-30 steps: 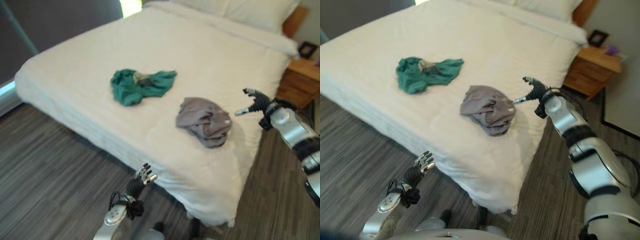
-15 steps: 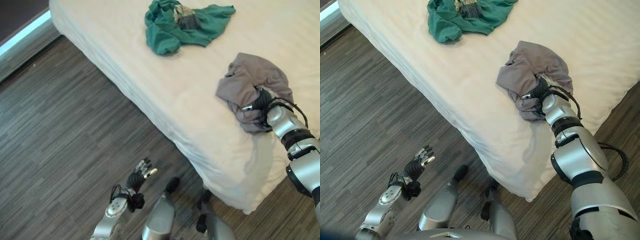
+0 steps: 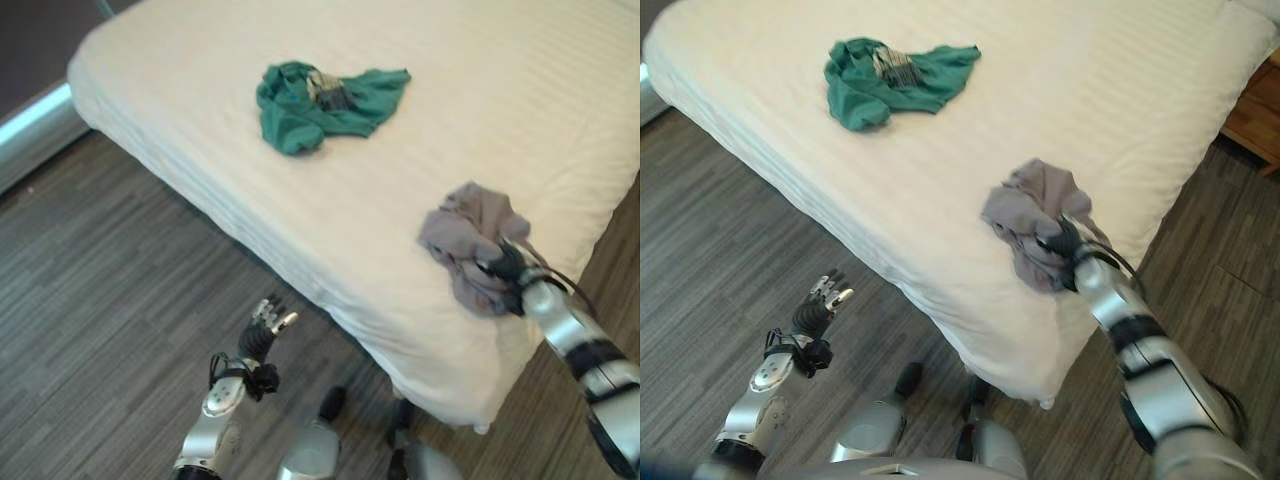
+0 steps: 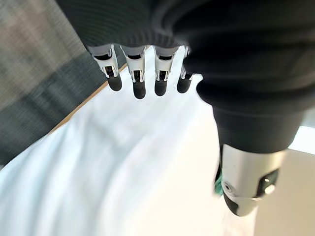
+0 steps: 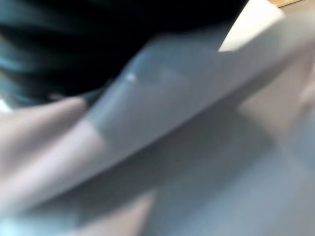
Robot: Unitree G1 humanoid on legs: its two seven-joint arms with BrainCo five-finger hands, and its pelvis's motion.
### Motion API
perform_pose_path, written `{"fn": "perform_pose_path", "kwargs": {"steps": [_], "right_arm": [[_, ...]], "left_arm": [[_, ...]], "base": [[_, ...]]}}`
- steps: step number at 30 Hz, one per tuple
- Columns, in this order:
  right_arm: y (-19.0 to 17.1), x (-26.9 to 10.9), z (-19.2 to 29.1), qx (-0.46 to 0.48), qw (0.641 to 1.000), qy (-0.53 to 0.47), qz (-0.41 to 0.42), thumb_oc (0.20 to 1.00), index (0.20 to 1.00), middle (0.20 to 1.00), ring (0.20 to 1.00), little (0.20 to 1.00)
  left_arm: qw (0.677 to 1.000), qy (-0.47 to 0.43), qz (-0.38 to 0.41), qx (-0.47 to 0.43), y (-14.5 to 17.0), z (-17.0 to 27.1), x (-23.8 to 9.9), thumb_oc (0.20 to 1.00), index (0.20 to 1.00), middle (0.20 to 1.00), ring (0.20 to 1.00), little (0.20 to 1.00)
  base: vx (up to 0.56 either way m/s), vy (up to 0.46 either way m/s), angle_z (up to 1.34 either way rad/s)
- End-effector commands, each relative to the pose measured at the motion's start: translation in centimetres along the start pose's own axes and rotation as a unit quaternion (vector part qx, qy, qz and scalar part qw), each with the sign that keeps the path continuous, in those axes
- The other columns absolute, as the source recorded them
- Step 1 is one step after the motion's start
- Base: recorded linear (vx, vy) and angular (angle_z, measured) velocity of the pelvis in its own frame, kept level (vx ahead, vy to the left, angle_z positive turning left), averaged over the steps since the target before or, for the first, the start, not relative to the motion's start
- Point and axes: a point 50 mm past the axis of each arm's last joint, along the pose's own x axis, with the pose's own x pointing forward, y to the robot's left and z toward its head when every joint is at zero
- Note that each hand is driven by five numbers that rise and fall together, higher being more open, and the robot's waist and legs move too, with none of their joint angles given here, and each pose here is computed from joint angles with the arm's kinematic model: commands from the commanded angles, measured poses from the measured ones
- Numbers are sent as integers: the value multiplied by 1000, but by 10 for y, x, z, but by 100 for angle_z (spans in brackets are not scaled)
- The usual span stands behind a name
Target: Pick up bed clothes into laundry basket.
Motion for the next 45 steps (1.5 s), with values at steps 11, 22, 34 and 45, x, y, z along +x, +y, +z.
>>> {"fn": "perform_pose_path", "kwargs": {"steps": [11,22,34,45], "right_arm": [[1,-61,-64,67,994,90,-3,200,200,200,200,200],[87,-80,-80,176,966,169,83,200,200,200,200,200],[83,-88,-90,162,966,174,100,200,200,200,200,200],[105,-89,-75,152,965,153,147,200,200,200,200,200]], "left_arm": [[954,-220,164,116,69,149,37,1000,1000,1000,1000,1000],[930,-268,197,157,81,206,40,1000,1000,1000,1000,1000],[927,-182,178,274,69,191,66,1000,1000,1000,1000,1000],[926,-198,106,305,22,185,82,1000,1000,1000,1000,1000]], "base": [[187,229,-40],[116,456,-84],[74,25,20],[35,58,-29]]}}
